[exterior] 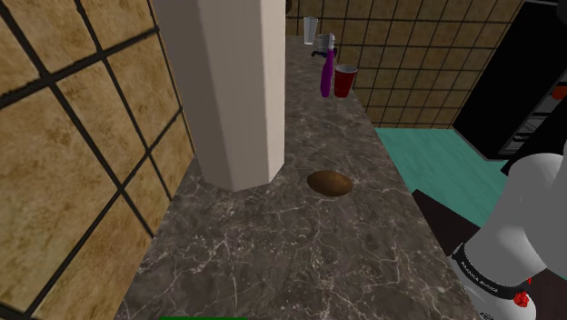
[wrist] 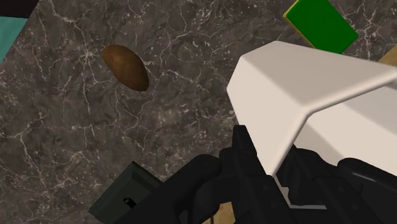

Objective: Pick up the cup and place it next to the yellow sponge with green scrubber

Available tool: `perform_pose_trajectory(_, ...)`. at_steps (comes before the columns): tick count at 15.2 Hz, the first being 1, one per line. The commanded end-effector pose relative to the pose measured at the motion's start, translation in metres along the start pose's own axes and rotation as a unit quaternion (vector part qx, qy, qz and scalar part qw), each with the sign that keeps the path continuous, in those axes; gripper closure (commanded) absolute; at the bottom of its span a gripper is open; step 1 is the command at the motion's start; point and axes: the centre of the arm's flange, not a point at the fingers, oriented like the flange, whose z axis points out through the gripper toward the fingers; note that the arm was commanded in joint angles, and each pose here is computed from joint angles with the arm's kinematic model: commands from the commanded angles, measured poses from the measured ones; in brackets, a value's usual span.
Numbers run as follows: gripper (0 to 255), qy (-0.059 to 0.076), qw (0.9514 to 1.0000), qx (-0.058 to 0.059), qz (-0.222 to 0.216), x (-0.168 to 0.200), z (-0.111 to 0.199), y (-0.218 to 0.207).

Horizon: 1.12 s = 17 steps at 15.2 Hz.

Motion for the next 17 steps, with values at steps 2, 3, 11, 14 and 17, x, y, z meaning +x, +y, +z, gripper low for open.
perform_pose_trajectory(2,255,0.0,1.0,0.001,0.0,0.0,0.016,0.0)
perform_pose_trajectory(3,255,0.0,1.0,0.001,0.0,0.0,0.021,0.0)
perform_pose_trajectory(11,255,0.0,1.0,0.001,0.0,0.001,0.064,0.0)
perform_pose_trajectory(14,255,0.0,1.0,0.001,0.0,0.002,0.079,0.0)
perform_pose_trajectory(17,255,0.0,1.0,0.001,0.0,0.003,0.095,0.0)
